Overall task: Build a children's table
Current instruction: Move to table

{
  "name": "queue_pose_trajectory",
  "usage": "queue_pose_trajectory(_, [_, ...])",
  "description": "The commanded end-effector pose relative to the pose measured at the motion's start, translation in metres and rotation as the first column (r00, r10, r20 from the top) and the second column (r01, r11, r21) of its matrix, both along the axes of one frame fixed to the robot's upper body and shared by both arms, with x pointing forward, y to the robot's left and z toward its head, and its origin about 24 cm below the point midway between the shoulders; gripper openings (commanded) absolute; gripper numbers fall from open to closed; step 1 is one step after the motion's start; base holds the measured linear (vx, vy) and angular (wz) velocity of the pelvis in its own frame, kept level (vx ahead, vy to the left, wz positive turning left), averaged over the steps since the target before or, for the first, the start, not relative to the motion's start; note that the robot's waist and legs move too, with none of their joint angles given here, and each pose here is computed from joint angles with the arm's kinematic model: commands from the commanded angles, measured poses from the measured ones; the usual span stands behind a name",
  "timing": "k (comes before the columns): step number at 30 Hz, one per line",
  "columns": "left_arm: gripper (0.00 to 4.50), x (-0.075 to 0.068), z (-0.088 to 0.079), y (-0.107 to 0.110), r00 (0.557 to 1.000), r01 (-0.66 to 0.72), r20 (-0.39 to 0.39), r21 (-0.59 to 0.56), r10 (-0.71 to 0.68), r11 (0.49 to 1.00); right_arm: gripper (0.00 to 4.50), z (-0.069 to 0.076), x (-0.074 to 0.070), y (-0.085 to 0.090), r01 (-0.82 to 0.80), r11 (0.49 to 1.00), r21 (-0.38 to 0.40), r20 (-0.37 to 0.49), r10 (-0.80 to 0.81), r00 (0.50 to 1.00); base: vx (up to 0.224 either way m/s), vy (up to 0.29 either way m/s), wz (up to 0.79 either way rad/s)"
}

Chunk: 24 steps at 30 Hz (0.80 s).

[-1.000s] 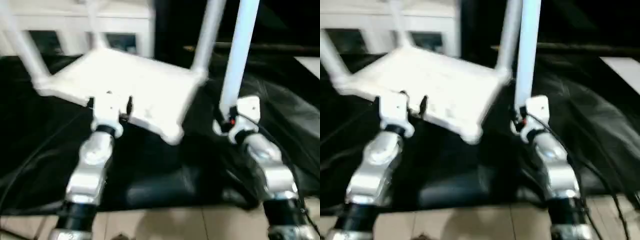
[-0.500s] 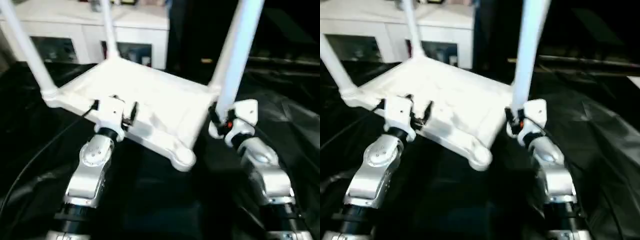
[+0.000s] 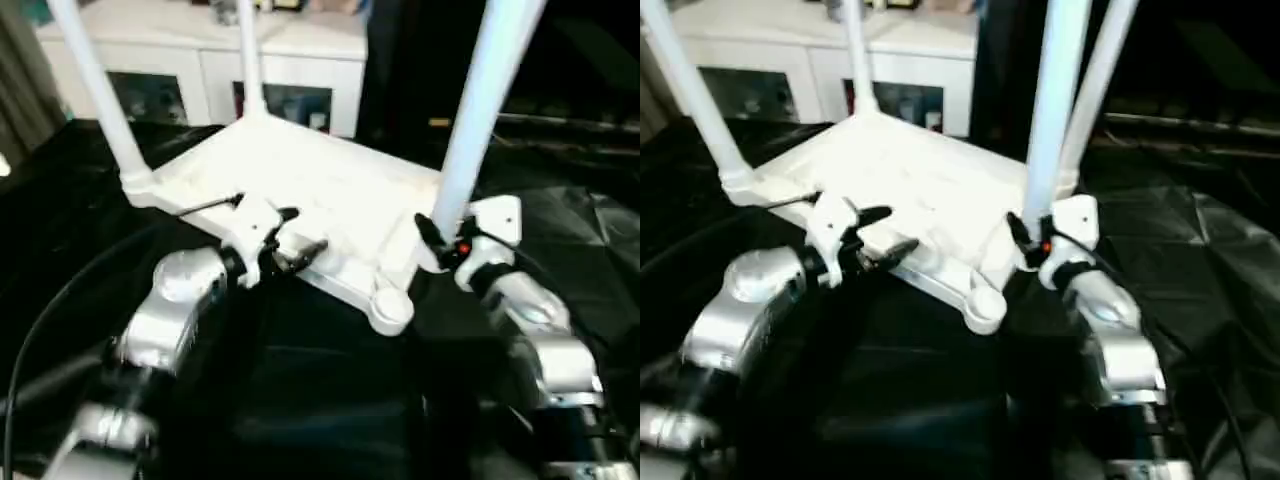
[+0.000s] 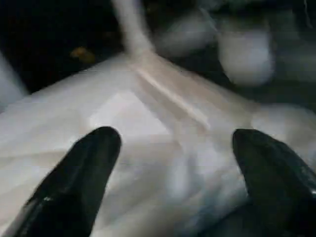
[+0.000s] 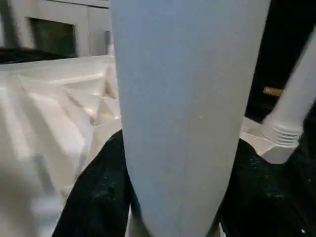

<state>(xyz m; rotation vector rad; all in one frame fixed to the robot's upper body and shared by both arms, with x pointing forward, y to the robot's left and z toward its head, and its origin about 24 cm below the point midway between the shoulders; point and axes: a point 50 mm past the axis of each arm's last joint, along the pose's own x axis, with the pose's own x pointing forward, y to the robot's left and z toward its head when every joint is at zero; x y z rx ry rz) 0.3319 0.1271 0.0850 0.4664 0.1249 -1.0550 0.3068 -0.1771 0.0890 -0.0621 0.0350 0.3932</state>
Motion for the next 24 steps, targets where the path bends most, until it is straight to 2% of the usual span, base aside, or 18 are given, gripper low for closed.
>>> queue_pose_trajectory(1, [4.42,0.003,-0.007,0.002,0.995,0.094,-0.033,0.136,-0.09,0.986,1.91,0.005,-0.004,0.0,-0.06,0.998,0.007,0.005,0.06,0.998,0.0,0.0,0.0])
queue_pose_trajectory(3, [4.42,0.008,-0.007,0.001,0.986,0.163,-0.06,0.22,-0.153,0.962,1.91,0.004,-0.006,-0.002,-0.094,0.995,-0.012,-0.006,0.094,0.996,0.0,0.0,0.0])
queue_pose_trajectory(5, [4.42,0.014,-0.006,-0.002,0.978,0.207,-0.052,0.292,-0.201,0.934,1.91,0.003,-0.008,-0.005,-0.122,0.991,-0.046,-0.016,0.122,0.992,0.0,0.0,0.0])
queue_pose_trajectory(12, [4.42,0.025,-0.007,-0.016,0.963,0.258,-0.032,0.401,-0.267,0.879,1.91,0.005,-0.013,-0.013,-0.118,0.991,-0.067,-0.017,0.117,0.993,0.007,0.001,-0.01])
queue_pose_trajectory(17, [4.42,0.027,-0.011,-0.022,0.958,0.274,-0.047,0.428,-0.282,0.861,1.91,0.004,-0.016,-0.015,-0.115,0.99,-0.08,-0.02,0.114,0.993,0.0,0.0,0.0])
queue_pose_trajectory(18, [4.27,0.026,-0.011,-0.023,0.954,0.292,-0.064,0.43,-0.294,0.854,1.91,0.004,-0.017,-0.015,-0.115,0.99,-0.085,-0.019,0.113,0.993,0.0,0.0,0.0])
queue_pose_trajectory(20, [4.27,0.026,-0.011,-0.023,0.95,0.305,-0.08,0.43,-0.301,0.85,1.91,0.004,-0.017,-0.015,-0.114,0.989,-0.089,-0.019,0.113,0.993,0.0,0.0,0.0])
queue_pose_trajectory(21, [4.04,0.026,-0.01,-0.024,0.944,0.325,-0.099,0.429,-0.314,0.843,1.91,0.004,-0.017,-0.015,-0.114,0.989,-0.094,-0.018,0.113,0.993,0.0,0.0,0.0])
queue_pose_trajectory(24, [3.92,0.026,-0.009,-0.024,0.934,0.356,-0.128,0.427,-0.334,0.831,1.91,0.004,-0.017,-0.015,-0.116,0.988,-0.1,-0.018,0.114,0.993,0.0,0.0,0.0])
